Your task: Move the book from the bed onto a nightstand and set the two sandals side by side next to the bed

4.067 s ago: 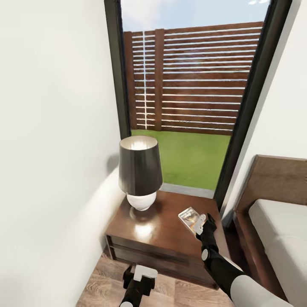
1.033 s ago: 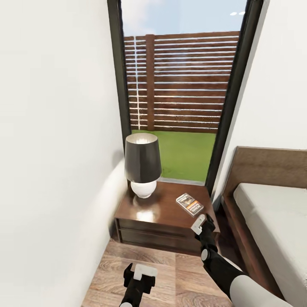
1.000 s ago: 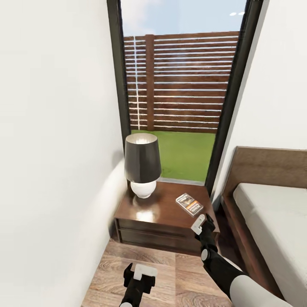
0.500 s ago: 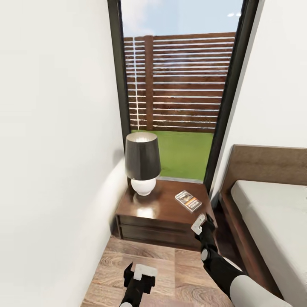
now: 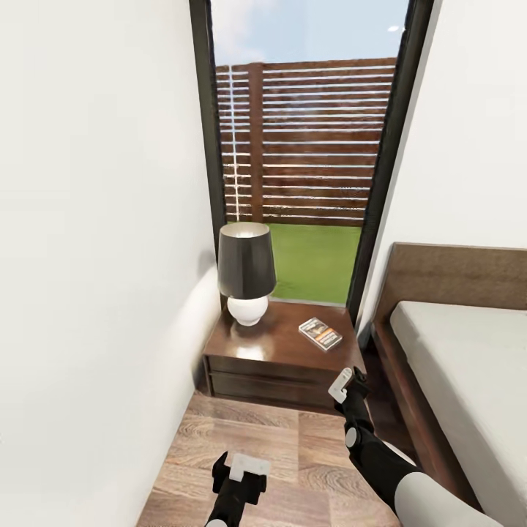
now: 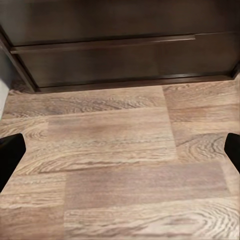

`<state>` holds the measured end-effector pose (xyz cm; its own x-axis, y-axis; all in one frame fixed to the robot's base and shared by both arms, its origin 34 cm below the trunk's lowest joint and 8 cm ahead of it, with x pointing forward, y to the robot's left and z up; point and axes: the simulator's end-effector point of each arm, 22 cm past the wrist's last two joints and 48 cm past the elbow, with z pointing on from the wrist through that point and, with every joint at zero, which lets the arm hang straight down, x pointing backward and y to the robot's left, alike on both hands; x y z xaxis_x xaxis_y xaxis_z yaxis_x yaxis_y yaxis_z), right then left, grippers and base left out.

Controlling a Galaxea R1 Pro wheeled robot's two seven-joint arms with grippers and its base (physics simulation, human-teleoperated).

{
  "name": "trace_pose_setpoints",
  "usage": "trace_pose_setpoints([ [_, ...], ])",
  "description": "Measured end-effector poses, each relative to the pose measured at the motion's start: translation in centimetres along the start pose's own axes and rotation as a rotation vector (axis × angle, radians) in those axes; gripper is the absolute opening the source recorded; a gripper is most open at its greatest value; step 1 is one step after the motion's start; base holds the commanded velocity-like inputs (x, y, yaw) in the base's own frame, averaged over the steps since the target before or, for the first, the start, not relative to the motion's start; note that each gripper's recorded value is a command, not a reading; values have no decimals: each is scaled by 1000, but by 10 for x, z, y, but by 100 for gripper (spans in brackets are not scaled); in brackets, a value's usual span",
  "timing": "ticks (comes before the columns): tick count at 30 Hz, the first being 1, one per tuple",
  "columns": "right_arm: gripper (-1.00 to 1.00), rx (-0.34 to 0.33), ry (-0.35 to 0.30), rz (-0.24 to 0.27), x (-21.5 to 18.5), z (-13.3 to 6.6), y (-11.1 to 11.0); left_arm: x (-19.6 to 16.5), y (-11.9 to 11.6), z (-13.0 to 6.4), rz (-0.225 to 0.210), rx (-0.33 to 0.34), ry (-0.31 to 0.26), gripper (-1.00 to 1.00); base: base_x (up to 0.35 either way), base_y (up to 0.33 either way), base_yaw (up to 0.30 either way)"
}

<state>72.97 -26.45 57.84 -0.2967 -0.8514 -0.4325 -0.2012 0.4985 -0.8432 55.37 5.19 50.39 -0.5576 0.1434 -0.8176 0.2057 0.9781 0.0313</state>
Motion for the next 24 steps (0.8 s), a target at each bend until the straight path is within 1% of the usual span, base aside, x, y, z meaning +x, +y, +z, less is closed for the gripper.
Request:
trace_pose_setpoints([
  [5, 100, -15, 2, 7, 0, 0, 3, 1, 0, 0, 1, -1, 1, 100, -16, 0, 0],
  [7, 100, -58, -7, 18, -2, 0, 13, 2, 1, 0, 2, -2, 3, 100, -4, 0, 0],
  [10, 100, -102, -29, 35, -6, -1, 22, 2, 1, 0, 3, -2, 3, 100, -3, 0, 0],
  [13, 100, -147, -50, 65, -11, -2, 31, 2, 1, 0, 2, -2, 4, 100, -1, 0, 0],
  [14, 100, -161, -54, 79, -13, -3, 34, 3, 1, 0, 2, -2, 5, 100, 0, 0, 0],
  [15, 100, -211, -52, 153, -13, -5, 44, 3, 1, 0, 2, -2, 5, 100, 0, 0, 0],
  [16, 100, -224, -48, 178, -12, -5, 47, 3, 1, 0, 2, -3, 5, 100, 0, 0, 0],
  [22, 100, -288, -19, 316, -5, -10, 64, 3, 2, 0, 1, -3, 6, 100, 0, 0, 0],
  [23, 100, -289, -19, 317, -5, -10, 64, 3, 2, 0, 1, -3, 6, 100, 0, 0, 0],
  [24, 100, -297, -17, 336, -4, -11, 66, 3, 2, 0, 0, -3, 6, 100, 0, 0, 0],
])
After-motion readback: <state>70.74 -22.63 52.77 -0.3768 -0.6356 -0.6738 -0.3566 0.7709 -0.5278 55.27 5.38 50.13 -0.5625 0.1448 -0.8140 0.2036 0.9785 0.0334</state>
